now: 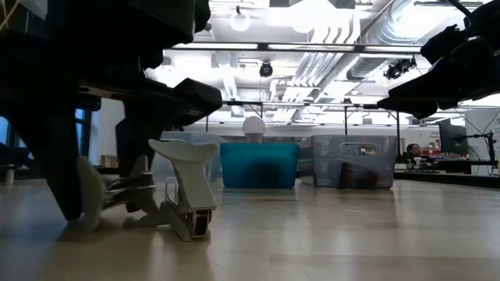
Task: Pick and place Stapler, Stapler remover, tape
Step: Put the left gray staple remover into the transparent bin
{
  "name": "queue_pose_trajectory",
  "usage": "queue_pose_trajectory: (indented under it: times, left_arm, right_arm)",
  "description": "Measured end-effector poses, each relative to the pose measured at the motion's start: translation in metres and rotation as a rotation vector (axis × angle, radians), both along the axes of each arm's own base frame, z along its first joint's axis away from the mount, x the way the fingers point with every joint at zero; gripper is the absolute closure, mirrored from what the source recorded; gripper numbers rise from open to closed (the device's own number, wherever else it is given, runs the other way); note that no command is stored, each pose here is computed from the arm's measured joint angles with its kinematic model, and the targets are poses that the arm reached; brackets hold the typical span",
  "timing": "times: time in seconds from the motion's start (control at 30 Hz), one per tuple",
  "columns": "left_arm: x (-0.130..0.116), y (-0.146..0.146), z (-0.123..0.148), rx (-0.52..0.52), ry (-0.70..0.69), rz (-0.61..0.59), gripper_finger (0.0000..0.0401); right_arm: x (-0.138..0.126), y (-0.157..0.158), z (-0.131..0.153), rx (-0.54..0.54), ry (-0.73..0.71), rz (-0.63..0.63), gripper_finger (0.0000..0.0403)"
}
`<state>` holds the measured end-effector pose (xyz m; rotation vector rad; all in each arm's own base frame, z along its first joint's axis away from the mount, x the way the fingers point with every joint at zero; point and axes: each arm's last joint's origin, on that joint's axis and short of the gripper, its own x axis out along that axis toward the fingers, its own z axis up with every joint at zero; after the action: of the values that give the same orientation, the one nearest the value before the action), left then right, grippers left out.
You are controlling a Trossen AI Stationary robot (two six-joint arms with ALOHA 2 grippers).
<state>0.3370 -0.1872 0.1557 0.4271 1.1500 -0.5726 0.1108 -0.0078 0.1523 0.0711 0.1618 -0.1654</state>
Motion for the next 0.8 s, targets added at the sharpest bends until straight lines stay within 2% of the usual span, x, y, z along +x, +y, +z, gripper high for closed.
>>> queue_pose_trajectory:
  times: [0.2,0.5,0.7,0.8]
  left_arm:
    - [0.0,0.0,0.0,-0.023,0.019,0.078,0.0321]
    - [-0.005,0.003,0.0,-0.026,0.087,0.19,0.0317]
    - [-0.008,0.006,0.0,-0.009,0.131,0.313,0.0313]
    - [-0.011,0.008,0.004,0.031,0.16,0.368,0.0319]
  right_arm:
    - [0.0,0.0,0.0,0.0,0.0,0.0,0.0135]
    - [0.0,0.0,0.0,0.0,0.0,0.0,0.0135]
    - [0.0,0.0,0.0,0.0,0.0,0.0,0.0135]
    - [0.0,0.0,0.0,0.0,0.0,0.0,0.0135]
